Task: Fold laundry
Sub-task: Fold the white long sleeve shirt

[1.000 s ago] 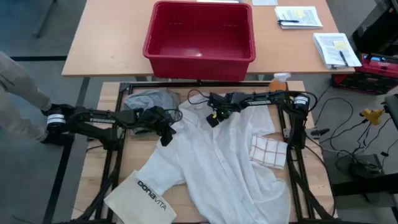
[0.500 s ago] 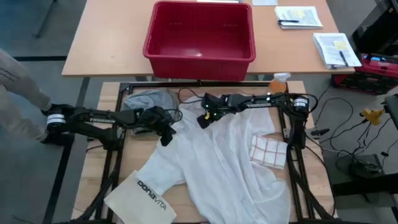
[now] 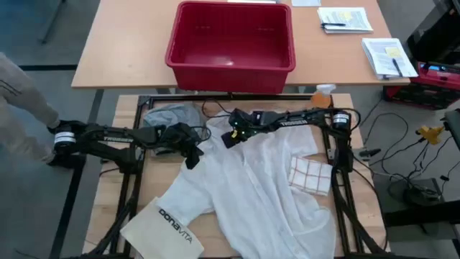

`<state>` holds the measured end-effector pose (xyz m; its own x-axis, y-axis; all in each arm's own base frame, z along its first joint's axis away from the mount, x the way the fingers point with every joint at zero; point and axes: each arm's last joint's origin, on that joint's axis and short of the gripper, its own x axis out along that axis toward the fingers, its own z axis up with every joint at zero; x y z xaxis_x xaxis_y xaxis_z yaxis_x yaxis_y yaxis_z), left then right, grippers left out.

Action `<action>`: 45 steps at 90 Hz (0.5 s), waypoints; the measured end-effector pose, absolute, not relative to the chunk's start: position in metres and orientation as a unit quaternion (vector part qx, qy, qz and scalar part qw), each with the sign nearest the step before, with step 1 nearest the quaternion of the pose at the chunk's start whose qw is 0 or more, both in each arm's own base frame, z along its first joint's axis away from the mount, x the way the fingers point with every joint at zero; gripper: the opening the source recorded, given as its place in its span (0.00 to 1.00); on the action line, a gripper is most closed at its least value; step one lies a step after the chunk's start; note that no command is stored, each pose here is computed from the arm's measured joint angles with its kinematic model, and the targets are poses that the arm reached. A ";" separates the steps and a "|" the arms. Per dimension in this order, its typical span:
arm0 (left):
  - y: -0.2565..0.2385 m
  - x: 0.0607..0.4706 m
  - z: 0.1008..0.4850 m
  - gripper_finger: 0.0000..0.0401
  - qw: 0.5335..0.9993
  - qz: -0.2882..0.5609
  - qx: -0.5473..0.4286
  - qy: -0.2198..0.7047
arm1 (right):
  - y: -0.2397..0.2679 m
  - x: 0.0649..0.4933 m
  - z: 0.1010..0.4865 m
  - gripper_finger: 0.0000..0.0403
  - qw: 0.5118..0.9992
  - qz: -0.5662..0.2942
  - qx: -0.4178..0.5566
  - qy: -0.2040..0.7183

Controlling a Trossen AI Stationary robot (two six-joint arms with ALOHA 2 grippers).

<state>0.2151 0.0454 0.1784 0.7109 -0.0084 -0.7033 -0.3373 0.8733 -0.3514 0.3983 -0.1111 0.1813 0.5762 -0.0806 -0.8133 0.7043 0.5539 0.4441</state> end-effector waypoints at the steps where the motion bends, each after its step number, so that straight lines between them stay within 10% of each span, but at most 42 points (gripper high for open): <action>1: 0.045 0.215 0.178 0.00 0.895 0.091 -0.235 0.369 | -0.111 0.398 0.181 0.00 0.792 -0.251 0.401 0.386; 45: 0.045 0.215 0.178 0.00 0.895 0.090 -0.235 0.369 | -0.123 0.400 0.183 0.02 0.807 -0.258 0.391 0.358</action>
<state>0.2152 0.0452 0.1785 0.7118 -0.0126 -0.7023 -0.3341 0.8734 -0.3543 0.4001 -0.1230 0.1833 0.6101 -0.1366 -0.7805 0.6971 0.5607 0.4468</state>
